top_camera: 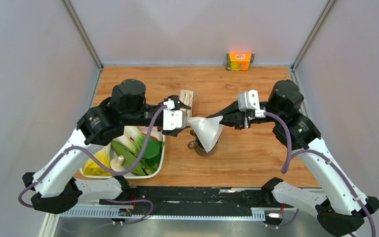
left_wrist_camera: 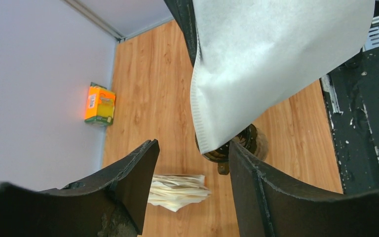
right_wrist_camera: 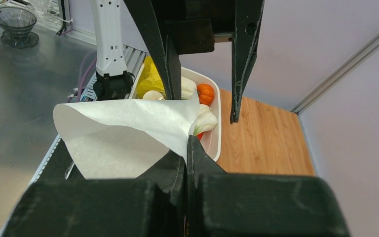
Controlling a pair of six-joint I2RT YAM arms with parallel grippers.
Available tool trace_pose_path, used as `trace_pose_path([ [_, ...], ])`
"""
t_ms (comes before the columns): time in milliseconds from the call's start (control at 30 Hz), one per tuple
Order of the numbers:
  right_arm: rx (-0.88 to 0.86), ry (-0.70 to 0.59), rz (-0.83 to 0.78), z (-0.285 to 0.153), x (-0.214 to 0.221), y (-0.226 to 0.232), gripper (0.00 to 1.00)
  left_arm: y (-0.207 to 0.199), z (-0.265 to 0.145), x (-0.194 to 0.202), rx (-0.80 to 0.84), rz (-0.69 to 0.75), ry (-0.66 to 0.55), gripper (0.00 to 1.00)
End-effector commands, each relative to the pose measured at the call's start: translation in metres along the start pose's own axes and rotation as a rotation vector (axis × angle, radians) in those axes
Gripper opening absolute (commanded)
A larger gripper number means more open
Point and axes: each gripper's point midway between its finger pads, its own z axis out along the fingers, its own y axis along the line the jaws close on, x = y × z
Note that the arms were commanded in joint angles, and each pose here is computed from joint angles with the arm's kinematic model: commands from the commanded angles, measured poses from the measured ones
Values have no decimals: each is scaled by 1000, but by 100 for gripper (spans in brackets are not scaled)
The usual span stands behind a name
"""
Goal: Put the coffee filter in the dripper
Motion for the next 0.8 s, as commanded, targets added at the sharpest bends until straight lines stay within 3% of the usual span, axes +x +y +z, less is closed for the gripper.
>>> trace_pose_path([
  [0,-45,-15,4,3,-6,6,0,8,2,-14,-20,145,-13,63],
  [300,-43,-1,41,5,-1,5,0,-2,8,-16,4,249,16,50],
  [567,-44,-6,30,4,-5,5,0,-5,7,-13,4,246,29,38],
  [767,-33,-9,9,2,-9,5,3,-5,6,-14,-14,225,18,18],
])
